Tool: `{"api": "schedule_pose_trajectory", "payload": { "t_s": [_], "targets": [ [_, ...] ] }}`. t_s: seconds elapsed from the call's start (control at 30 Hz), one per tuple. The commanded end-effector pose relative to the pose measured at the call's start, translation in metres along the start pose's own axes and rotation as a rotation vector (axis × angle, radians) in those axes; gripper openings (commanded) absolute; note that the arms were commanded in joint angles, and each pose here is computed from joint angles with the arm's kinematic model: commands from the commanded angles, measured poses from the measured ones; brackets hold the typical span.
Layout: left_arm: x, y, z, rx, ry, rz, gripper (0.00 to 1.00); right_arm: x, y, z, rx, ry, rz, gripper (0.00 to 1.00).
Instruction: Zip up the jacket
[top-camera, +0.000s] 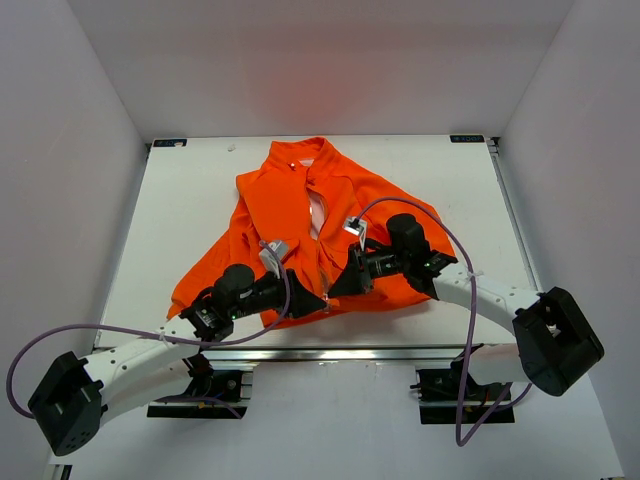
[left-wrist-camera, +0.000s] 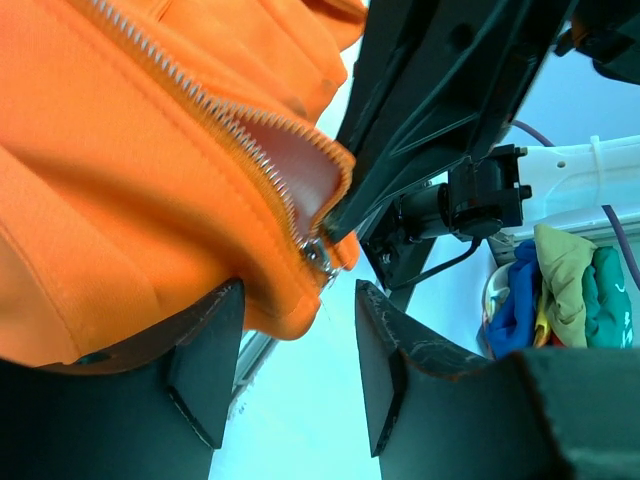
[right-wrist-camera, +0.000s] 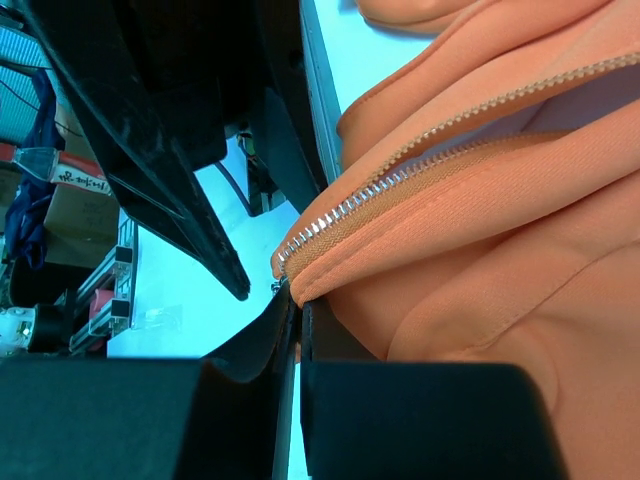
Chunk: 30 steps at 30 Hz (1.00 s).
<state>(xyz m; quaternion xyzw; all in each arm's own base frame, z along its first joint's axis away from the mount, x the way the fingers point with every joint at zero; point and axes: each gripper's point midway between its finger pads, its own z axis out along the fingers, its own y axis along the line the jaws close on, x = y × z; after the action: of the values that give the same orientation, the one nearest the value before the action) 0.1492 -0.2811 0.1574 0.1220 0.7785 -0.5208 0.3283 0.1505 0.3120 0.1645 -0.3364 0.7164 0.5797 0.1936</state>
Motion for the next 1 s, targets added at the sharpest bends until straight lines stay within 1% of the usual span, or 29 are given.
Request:
{"api": "schedule_pose_trajectory", "payload": {
  "t_s": [0.0, 0.17, 0.3, 0.43, 0.5, 0.57, 0.6, 0.7, 0.73, 0.83, 0.97],
  "targets": [
    [0.006, 0.001, -0.003, -0.013, 0.019, -0.03, 0.58, -0.01, 0.014, 0.002, -0.061, -0.019, -0.056, 0.0],
    [0.014, 0.008, -0.006, -0.033, 0.021, -0.071, 0.59, -0.009, 0.016, 0.001, -0.068, -0.019, -0.06, 0.0],
    [0.007, 0.0, -0.007, 0.018, -0.029, -0.081, 0.59, -0.006, 0.017, 0.003, -0.076, -0.006, -0.066, 0.0],
    [0.004, -0.007, -0.004, 0.055, -0.031, -0.074, 0.59, -0.005, 0.014, 0.006, -0.066, 0.004, -0.071, 0.0],
    [0.004, -0.011, -0.003, 0.076, -0.023, -0.072, 0.57, -0.005, 0.013, 0.007, -0.059, 0.007, -0.07, 0.0],
    [0.004, -0.013, -0.003, 0.088, -0.021, -0.072, 0.53, -0.008, 0.013, 0.007, -0.055, 0.002, -0.077, 0.0],
    [0.004, -0.014, -0.003, 0.092, -0.02, -0.073, 0.49, -0.008, 0.013, 0.007, -0.053, 0.002, -0.076, 0.0],
    [0.003, -0.016, -0.003, 0.106, -0.026, -0.075, 0.43, -0.008, 0.012, 0.008, -0.045, 0.0, -0.073, 0.0],
    [0.003, -0.015, -0.003, 0.106, -0.029, -0.074, 0.38, -0.008, 0.012, 0.008, -0.045, 0.0, -0.072, 0.0],
    [0.004, -0.016, -0.003, 0.109, -0.027, -0.077, 0.28, -0.009, 0.011, 0.008, -0.04, -0.004, -0.073, 0.0],
    [0.003, -0.015, -0.003, 0.109, -0.033, -0.086, 0.24, -0.009, 0.011, 0.008, -0.038, -0.002, -0.071, 0.0]
  ]
}}
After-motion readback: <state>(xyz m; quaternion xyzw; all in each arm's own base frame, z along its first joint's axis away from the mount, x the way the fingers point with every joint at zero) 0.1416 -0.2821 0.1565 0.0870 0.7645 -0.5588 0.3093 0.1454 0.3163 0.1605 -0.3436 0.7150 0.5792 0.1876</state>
